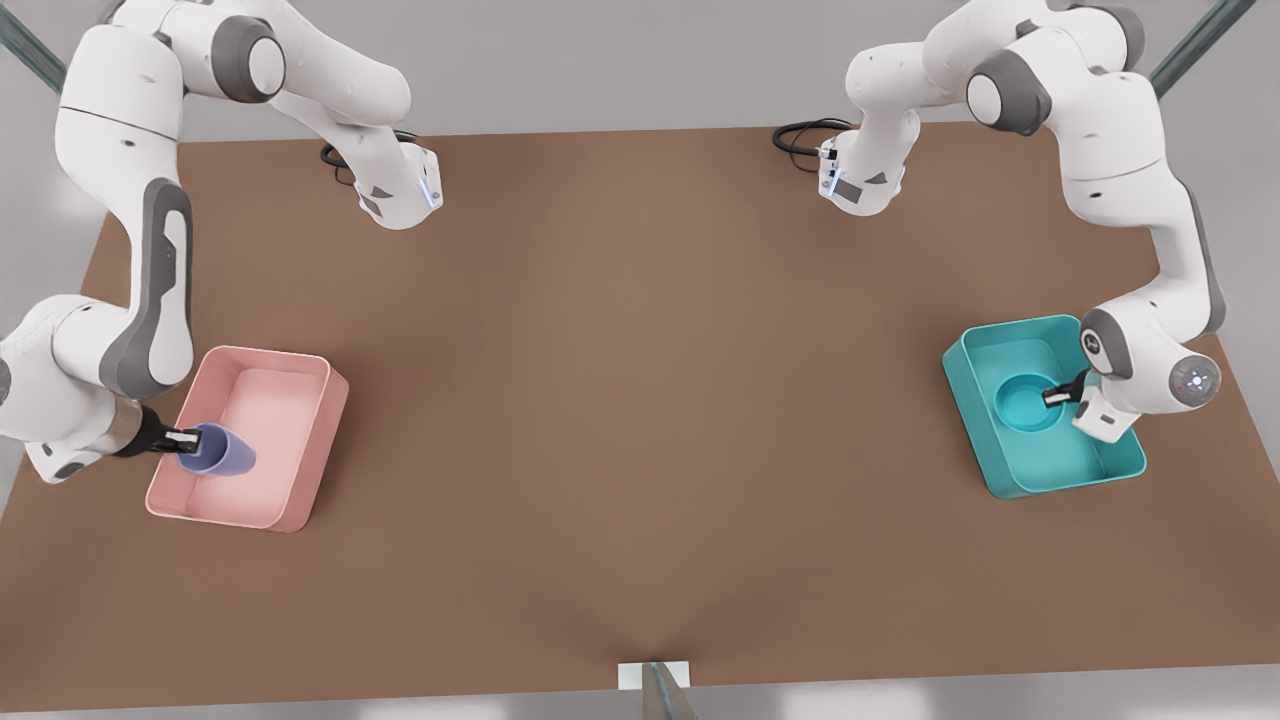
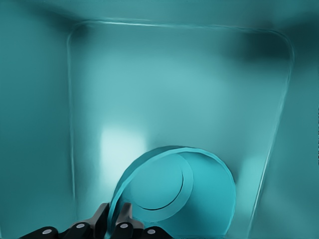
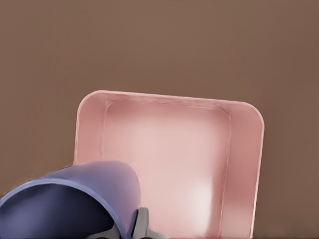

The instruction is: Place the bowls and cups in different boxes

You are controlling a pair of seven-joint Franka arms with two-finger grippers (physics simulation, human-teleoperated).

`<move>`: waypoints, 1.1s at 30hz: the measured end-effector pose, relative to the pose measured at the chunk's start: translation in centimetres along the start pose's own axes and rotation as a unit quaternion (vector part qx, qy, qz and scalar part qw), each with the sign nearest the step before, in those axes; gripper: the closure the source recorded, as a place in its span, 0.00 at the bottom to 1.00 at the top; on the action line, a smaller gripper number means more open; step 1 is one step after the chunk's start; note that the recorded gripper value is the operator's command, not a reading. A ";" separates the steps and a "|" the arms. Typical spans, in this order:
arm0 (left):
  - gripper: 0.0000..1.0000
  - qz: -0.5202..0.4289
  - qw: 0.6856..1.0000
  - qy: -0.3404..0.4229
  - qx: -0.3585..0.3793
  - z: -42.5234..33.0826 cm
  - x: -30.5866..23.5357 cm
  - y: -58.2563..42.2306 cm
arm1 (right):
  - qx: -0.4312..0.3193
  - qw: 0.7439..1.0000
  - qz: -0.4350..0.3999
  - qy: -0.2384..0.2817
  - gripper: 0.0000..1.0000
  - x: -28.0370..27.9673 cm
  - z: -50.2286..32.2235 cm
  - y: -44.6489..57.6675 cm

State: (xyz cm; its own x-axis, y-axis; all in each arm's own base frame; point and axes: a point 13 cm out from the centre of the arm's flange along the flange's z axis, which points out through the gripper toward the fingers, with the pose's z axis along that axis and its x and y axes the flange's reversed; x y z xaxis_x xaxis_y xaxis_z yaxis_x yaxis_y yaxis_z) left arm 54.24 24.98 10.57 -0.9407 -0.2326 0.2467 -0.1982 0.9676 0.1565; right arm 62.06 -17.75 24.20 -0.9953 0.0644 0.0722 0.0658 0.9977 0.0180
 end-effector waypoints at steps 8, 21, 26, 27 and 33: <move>0.00 0.088 0.988 -0.129 0.005 -23.9 -2.3 -4.8 | -0.005 0.999 -0.041 0.001 0.79 -0.5 9.4 -0.4; 0.00 0.254 0.963 -0.092 -0.023 -37.6 10.0 -25.8 | 0.008 0.993 -0.092 -0.066 0.00 -5.2 3.2 2.2; 0.00 0.257 0.964 -0.063 -0.026 -37.0 11.9 -26.7 | 0.001 0.986 -0.127 -0.106 0.00 -7.0 -8.0 5.4; 0.00 0.255 0.965 -0.059 -0.026 -36.9 12.1 -26.5 | -0.001 0.985 -0.135 -0.110 0.00 -7.1 -10.3 6.3; 0.00 0.244 0.968 -0.042 -0.027 -36.3 12.4 -25.9 | -0.024 0.989 -0.140 -0.050 0.00 2.3 -18.0 10.8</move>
State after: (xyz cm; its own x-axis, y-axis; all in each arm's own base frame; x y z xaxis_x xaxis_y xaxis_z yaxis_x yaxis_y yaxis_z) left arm 57.73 -6.53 44.32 -0.9382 0.2628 0.2253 0.2890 0.9529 0.0918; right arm 61.76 -7.20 42.49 -0.9771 -0.2091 -0.0402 -0.2115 0.9748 0.0708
